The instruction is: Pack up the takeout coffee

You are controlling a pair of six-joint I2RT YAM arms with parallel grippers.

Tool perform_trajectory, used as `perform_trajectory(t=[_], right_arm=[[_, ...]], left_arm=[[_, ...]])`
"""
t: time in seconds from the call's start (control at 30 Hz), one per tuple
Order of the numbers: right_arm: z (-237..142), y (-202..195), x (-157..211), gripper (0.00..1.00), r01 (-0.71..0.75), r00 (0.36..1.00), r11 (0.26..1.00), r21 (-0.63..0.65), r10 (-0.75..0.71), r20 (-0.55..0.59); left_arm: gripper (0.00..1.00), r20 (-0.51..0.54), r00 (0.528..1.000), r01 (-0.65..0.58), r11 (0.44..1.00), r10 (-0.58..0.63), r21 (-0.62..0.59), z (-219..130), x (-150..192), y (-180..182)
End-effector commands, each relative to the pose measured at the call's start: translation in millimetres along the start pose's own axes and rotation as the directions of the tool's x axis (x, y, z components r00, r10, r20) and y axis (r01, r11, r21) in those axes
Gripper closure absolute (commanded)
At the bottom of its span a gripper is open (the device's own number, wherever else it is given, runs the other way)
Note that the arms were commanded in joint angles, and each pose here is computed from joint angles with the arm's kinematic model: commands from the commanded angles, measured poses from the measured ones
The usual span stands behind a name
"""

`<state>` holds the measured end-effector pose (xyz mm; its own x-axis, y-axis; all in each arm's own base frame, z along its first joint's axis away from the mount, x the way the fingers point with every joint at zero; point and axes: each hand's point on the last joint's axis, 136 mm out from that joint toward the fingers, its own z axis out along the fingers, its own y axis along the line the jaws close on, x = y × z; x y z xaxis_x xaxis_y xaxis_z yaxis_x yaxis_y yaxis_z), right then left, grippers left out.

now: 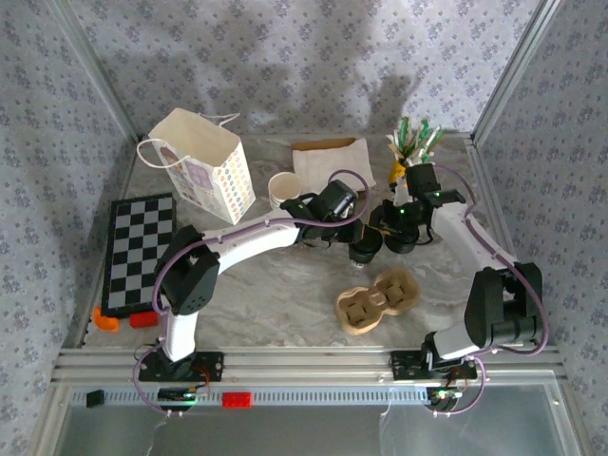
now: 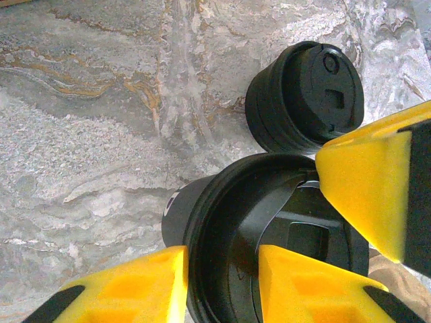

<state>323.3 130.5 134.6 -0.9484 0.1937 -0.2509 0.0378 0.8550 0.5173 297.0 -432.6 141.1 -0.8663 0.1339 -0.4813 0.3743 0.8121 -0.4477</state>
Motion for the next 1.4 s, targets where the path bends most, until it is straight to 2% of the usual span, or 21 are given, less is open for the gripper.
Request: perform_trajectory(t=[0.0, 0.27, 0.43, 0.63, 0.87, 0.97, 1.07, 1.27, 1.37], right_arm=[[20.7, -46.7, 65.1, 0.73, -0.072, 0.970, 0.979, 0.189, 0.113, -0.215], [24.8, -56.4, 63.0, 0.73, -0.089, 0.968, 0.968, 0.234, 0.139, -0.209], [32.1, -51.8, 69.1, 0.74, -0.114, 0.963, 0.974, 0.197, 0.157, -0.220], [-2.8, -11.1, 43.3, 0.70, -0.056, 0.989, 0.990, 0.131, 0.073, -0.127], [-31.8, 5.5, 40.2, 0.61, -0.045, 0.995, 0.996, 0.081, 0.052, -0.086], [-34.5, 1.3, 48.7, 0.60, -0.050, 0.994, 0.995, 0.086, 0.057, -0.088], [-28.4, 8.3, 57.8, 0.59, -0.050, 0.992, 0.998, 0.032, 0.053, -0.117], [-24.2, -2.6, 68.8, 0.60, -0.056, 0.984, 0.996, 0.070, 0.067, -0.163], [-19.7, -6.3, 62.4, 0.61, -0.041, 0.986, 0.996, 0.078, 0.052, -0.157]], left_arm=[[0.68, -0.103, 0.995, 0.006, 0.996, -0.016, -0.093, 15.4, 30.4, 30.1], [0.68, -0.072, 0.997, 0.004, 0.997, -0.010, -0.077, 10.5, 17.1, 20.7], [0.68, -0.069, 0.997, 0.011, 0.997, -0.016, -0.077, 12.3, 17.4, 22.0], [0.68, -0.037, 0.999, -0.006, 0.998, 0.004, -0.063, 9.9, 1.6, 15.8], [0.68, -0.034, 0.999, -0.026, 1.000, 0.026, -0.011, 13.7, -4.3, 3.1], [0.68, -0.034, 0.999, -0.033, 0.999, 0.032, -0.027, 14.1, -4.6, 5.7], [0.68, -0.038, 0.999, -0.034, 0.999, 0.033, -0.025, 15.0, -3.4, 6.0], [0.68, -0.045, 0.998, -0.045, 0.999, 0.044, -0.016, 14.7, 0.8, 3.7], [0.68, -0.053, 0.997, -0.049, 0.999, 0.048, -0.015, 15.0, 5.3, 3.4]])
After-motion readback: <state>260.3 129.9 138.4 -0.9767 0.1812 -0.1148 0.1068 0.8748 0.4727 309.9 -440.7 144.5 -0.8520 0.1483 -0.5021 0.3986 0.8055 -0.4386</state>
